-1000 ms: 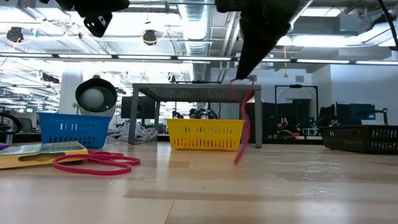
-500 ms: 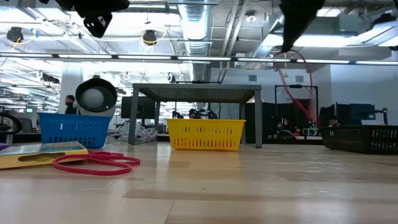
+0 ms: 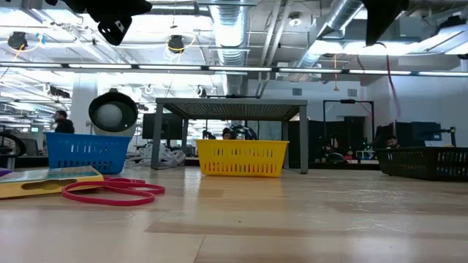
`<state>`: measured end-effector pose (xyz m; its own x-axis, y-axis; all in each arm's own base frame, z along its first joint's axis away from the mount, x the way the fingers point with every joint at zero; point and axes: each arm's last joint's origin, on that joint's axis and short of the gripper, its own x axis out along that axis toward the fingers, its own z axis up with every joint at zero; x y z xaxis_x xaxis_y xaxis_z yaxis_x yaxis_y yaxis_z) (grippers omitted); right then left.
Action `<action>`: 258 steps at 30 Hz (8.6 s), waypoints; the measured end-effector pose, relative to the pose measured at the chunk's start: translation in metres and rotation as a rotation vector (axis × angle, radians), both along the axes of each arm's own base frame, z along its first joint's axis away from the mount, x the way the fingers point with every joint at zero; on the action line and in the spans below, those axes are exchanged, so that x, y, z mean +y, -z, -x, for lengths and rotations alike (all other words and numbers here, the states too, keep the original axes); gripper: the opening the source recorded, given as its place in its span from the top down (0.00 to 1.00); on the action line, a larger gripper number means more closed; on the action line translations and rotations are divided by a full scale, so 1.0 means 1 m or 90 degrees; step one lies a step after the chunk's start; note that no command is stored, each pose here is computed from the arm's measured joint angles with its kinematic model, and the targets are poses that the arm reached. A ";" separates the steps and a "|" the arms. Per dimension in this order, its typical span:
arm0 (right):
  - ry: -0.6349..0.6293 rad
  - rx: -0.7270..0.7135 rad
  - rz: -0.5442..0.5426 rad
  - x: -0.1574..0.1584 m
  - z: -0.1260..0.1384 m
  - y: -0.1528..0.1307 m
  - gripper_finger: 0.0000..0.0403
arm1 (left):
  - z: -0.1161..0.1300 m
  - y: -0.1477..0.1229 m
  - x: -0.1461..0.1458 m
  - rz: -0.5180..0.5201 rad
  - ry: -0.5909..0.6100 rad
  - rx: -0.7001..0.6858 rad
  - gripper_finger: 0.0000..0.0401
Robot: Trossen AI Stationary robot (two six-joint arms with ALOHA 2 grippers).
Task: Pick & Place Office Desk Supplies
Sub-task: Put the red rubber band into the black bin
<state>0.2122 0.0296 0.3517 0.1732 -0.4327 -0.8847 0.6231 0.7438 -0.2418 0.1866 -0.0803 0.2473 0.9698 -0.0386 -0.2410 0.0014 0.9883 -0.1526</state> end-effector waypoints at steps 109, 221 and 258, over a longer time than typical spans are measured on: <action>-0.323 -0.259 -0.200 0.033 -0.095 0.142 0.81 | -0.088 0.067 -0.044 0.038 0.152 0.495 0.70; -0.480 -0.462 -0.131 0.045 -0.146 0.075 1.00 | -0.108 -0.041 -0.009 -0.106 -0.030 0.092 0.99; -0.165 -0.194 -0.048 -0.024 -0.007 0.019 1.00 | -0.057 -0.076 0.001 -0.049 -0.008 0.110 0.72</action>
<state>0.2195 0.0058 0.3332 0.5272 -0.2756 -0.8038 0.4469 0.8945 -0.0136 0.2433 -0.0789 0.3232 0.9139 -0.0011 -0.4060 -0.0314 0.9968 -0.0733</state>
